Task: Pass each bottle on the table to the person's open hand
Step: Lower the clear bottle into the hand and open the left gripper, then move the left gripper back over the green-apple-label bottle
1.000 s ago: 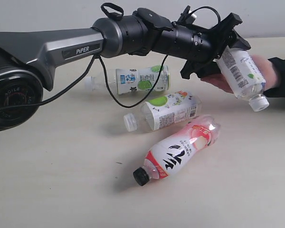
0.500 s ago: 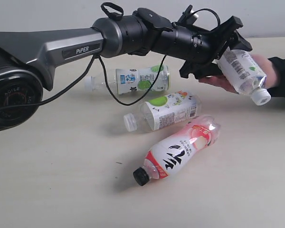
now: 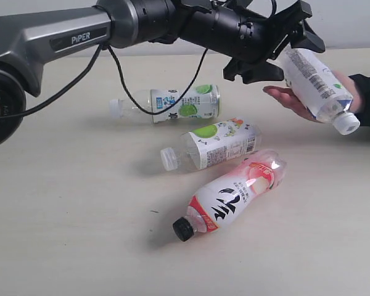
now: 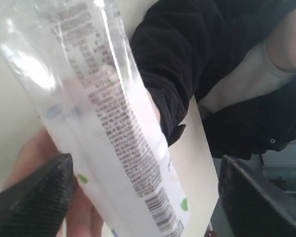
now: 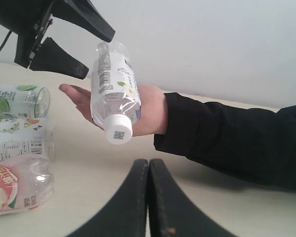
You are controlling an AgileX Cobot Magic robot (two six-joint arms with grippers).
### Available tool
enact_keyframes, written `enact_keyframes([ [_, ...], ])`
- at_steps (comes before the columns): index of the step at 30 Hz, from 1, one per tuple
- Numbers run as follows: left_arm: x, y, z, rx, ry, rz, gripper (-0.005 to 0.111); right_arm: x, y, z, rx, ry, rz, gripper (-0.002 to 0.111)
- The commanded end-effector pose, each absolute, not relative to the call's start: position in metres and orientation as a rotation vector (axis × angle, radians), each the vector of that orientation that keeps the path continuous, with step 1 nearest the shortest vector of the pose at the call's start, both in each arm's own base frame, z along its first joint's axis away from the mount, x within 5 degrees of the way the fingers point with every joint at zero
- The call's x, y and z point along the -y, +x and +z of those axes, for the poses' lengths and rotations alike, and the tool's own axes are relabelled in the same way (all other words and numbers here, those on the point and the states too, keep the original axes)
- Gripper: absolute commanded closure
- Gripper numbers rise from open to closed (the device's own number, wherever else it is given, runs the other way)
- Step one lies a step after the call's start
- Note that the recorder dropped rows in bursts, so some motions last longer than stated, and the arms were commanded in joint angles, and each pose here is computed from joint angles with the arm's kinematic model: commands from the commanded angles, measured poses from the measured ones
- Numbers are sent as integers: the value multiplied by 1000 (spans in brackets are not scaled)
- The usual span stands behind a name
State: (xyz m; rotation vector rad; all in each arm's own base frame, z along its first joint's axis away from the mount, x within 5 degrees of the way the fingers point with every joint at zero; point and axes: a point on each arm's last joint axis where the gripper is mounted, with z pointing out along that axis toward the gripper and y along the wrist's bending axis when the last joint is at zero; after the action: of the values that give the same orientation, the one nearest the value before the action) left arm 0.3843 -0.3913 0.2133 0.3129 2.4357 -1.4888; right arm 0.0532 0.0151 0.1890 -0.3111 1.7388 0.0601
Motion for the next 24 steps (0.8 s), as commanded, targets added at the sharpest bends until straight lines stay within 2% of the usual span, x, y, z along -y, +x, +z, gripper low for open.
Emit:
enact_keyframes([
  [1, 372, 387, 231, -2479, 408, -1402, 30, -15, 53, 189, -1728, -306, 52, 108],
  [8, 333, 391, 247, -2594, 585, -1244, 33, -15, 53, 189, -1728, -306, 52, 108],
  [11, 315, 391, 256, -2609, 736, -1020, 38, -15, 53, 189, -1728, -306, 52, 108],
  [16, 297, 382, 269, -2626, 979, -654, 38, -15, 53, 189, -1728, -306, 52, 108],
  [24, 301, 368, 274, -2457, 1326, -247, 38, -15, 53, 189, -1728, -306, 52, 108],
])
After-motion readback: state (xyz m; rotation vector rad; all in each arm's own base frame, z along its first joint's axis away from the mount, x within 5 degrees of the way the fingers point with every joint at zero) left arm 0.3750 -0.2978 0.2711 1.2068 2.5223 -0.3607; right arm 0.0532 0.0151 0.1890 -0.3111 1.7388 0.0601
